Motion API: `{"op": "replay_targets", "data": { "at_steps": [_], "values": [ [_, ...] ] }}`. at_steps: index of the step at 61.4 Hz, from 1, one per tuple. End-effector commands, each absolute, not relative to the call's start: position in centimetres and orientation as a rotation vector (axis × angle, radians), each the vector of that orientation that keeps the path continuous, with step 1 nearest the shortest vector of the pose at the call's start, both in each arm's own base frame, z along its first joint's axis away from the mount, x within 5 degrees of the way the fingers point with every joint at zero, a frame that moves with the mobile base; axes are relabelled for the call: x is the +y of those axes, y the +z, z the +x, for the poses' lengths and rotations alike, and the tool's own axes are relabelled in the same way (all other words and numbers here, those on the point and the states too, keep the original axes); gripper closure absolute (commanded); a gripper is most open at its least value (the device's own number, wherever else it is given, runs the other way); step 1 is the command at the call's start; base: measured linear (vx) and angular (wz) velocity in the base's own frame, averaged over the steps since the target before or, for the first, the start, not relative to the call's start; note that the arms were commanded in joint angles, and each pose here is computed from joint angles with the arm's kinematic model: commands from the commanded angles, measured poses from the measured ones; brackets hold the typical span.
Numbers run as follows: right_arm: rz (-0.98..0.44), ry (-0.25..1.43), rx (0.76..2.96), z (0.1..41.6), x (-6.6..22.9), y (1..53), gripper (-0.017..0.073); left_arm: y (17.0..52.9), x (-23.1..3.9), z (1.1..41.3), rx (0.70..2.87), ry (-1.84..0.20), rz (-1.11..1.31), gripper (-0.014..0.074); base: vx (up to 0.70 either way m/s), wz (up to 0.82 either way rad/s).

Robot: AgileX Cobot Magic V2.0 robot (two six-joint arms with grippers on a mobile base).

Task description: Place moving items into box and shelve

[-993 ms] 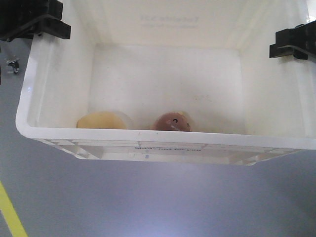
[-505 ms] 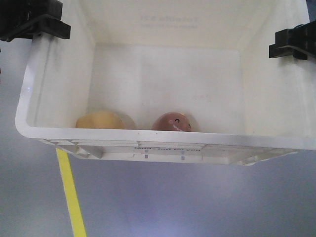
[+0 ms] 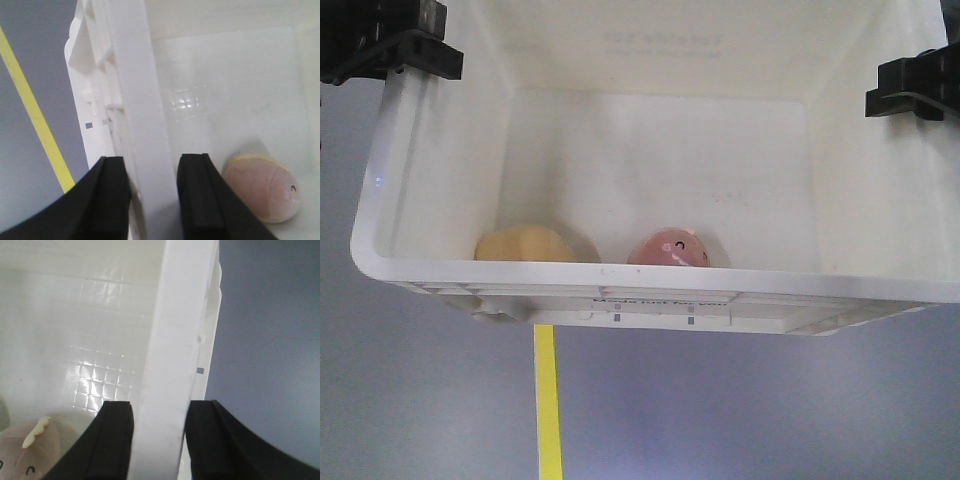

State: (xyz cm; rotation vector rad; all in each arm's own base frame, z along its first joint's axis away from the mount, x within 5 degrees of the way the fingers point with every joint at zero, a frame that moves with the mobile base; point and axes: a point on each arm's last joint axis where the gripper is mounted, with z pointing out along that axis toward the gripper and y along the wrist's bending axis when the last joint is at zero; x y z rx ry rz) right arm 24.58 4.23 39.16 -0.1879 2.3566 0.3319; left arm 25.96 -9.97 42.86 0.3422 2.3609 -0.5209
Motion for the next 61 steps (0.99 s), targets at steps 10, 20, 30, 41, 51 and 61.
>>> {"op": "replay_targets", "data": {
  "at_steps": [10, 20, 30, 41, 51, 61],
  "values": [
    [-0.150, 0.431, 2.153, 24.05, 4.81, 42.33, 0.0565, 46.53, -10.83, 24.53, 2.145, -0.696, 0.312, 0.0600, 0.12, 0.41],
    [-0.151, 0.430, 2.153, 24.05, 4.81, 42.33, 0.0565, 46.53, -10.83, 24.53, 2.145, -0.696, 0.312, 0.0600, 0.13, 0.41],
    [-0.151, 0.430, 2.152, 24.06, 4.81, 42.33, 0.0565, 46.53, -10.83, 24.53, 2.145, -0.696, 0.312, 0.0600, 0.14, 0.35],
    [-0.151, 0.430, 2.152, 24.06, 4.81, 42.33, 0.0565, 46.53, -10.83, 24.53, 2.145, -0.696, 0.312, 0.0600, 0.16, 0.27],
    [-0.151, 0.430, 2.152, 24.06, 4.81, 42.33, 0.0565, 46.53, -10.83, 24.53, 2.145, -0.696, 0.312, 0.0600, 0.18, 0.22],
    [-0.151, 0.430, 2.152, 24.06, 4.81, 42.33, 0.0565, 46.53, -10.83, 24.53, 2.145, -0.696, 0.312, 0.0600, 0.21, 0.17]
  ]
}}
